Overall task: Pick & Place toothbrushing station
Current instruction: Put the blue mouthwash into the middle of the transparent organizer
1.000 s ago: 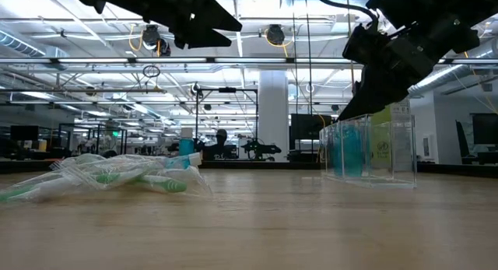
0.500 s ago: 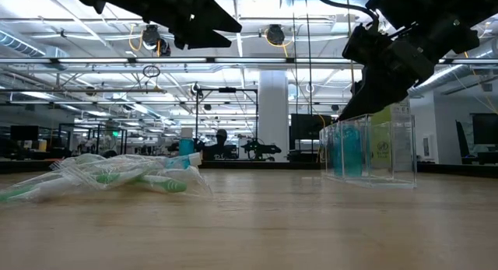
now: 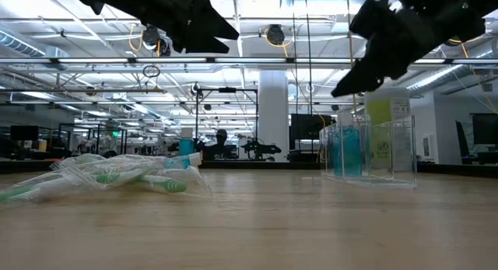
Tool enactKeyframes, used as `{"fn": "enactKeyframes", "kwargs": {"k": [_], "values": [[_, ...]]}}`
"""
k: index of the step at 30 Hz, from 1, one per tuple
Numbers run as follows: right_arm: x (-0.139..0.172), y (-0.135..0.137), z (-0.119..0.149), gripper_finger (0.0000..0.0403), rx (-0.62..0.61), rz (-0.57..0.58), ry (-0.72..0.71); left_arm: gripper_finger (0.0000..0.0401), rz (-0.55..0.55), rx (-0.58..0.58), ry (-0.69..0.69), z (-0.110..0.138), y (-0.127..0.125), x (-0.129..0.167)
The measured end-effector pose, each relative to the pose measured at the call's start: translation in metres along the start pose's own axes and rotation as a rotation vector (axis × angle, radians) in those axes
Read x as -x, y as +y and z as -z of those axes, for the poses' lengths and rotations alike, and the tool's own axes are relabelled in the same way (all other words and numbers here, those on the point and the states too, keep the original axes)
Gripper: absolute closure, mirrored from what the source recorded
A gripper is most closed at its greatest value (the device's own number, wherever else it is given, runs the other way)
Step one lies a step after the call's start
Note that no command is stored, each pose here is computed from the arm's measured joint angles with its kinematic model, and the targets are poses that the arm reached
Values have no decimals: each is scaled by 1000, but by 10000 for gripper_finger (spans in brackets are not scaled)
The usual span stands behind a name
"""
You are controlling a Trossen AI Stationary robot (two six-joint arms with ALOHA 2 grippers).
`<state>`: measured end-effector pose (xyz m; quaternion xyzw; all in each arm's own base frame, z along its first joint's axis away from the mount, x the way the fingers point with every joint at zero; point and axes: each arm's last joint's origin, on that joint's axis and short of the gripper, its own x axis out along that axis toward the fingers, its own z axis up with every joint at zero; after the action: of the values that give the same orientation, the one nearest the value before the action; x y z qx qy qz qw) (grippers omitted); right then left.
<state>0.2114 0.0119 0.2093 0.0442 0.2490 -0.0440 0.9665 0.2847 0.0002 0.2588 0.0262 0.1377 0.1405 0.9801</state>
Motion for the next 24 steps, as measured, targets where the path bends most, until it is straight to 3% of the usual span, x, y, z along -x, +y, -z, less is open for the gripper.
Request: {"fn": "enactKeyframes", "kwargs": {"k": [4,9,13,16,21,24], "values": [[14,-1,-8,203,-9,-11,-73,54,5,18,100,10,-1,1],[25,-1,-14,205,-14,-18,-133,54,-25,48,356,35,1,7],[29,-1,-16,206,27,-17,-155,54,-154,93,531,52,6,15],[29,-1,-17,206,59,-16,-164,54,-235,111,586,59,9,20],[30,-1,-19,206,81,-16,-180,54,-238,17,661,82,14,22],[30,-1,-19,207,80,-17,-184,54,-285,54,677,91,26,21]]}}
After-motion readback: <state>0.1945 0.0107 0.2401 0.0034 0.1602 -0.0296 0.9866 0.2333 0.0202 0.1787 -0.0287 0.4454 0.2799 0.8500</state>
